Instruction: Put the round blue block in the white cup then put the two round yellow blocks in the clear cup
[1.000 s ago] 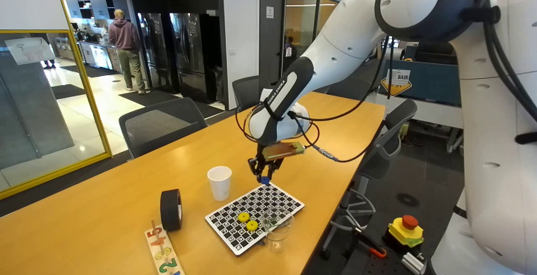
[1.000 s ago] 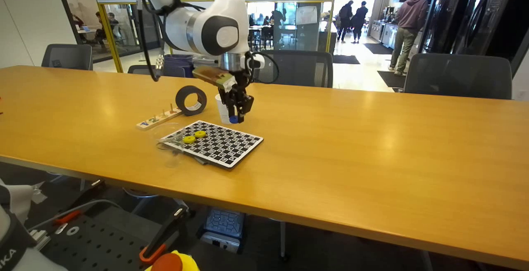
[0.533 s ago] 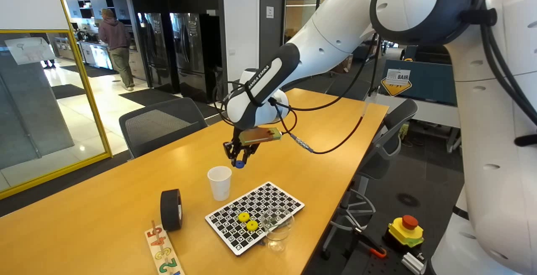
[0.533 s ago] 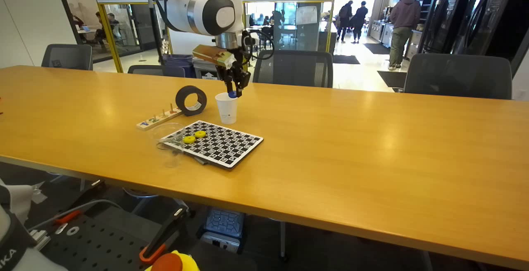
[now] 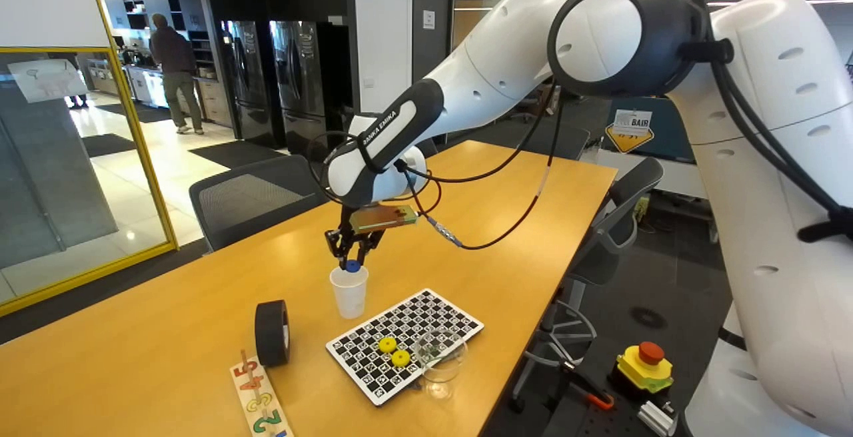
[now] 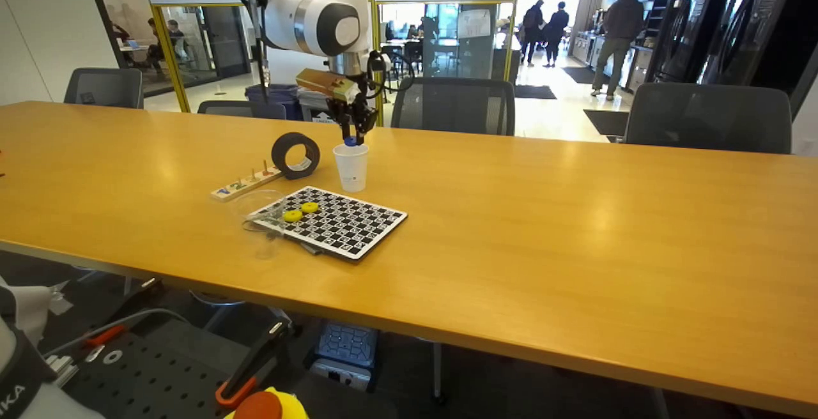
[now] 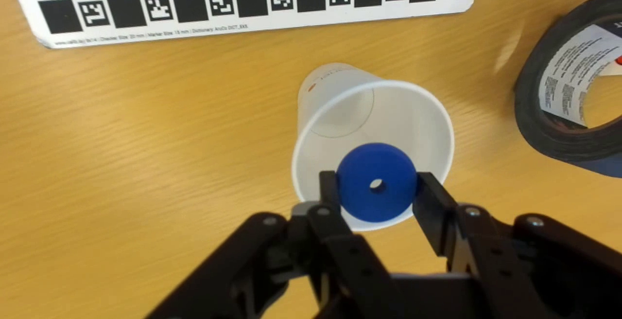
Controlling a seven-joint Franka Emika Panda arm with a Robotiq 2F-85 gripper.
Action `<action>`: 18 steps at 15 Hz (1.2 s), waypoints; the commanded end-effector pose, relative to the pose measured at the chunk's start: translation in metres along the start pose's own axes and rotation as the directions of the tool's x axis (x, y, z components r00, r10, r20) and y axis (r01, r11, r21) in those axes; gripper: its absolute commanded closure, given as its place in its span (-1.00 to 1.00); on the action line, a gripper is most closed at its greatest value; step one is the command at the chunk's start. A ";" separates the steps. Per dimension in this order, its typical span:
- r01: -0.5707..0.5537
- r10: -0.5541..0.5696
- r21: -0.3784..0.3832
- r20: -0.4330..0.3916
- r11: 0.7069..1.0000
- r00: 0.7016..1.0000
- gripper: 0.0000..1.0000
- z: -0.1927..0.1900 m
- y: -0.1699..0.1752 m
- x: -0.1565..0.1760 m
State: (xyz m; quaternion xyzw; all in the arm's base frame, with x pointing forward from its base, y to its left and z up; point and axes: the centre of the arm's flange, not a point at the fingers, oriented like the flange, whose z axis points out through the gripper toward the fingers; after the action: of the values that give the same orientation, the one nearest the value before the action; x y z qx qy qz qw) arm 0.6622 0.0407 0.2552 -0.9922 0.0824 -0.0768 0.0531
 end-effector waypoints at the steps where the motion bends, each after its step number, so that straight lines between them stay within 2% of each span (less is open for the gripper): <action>1: 0.024 -0.024 0.011 0.023 1.000 0.999 -0.25 0.010 -0.011 0.026; 6: 0.042 -0.042 -0.002 0.039 0.999 0.998 -0.96 0.015 -0.010 0.017; 13: 0.132 -0.130 -0.037 0.066 0.991 0.989 -1.00 0.001 -0.023 -0.055; 18: 0.154 -0.149 -0.043 0.105 0.987 0.983 -1.00 -0.005 -0.029 -0.109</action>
State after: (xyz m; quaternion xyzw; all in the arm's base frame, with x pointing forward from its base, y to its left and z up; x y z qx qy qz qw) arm 0.6030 0.0825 0.2319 -0.9991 0.0153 -0.0189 0.0341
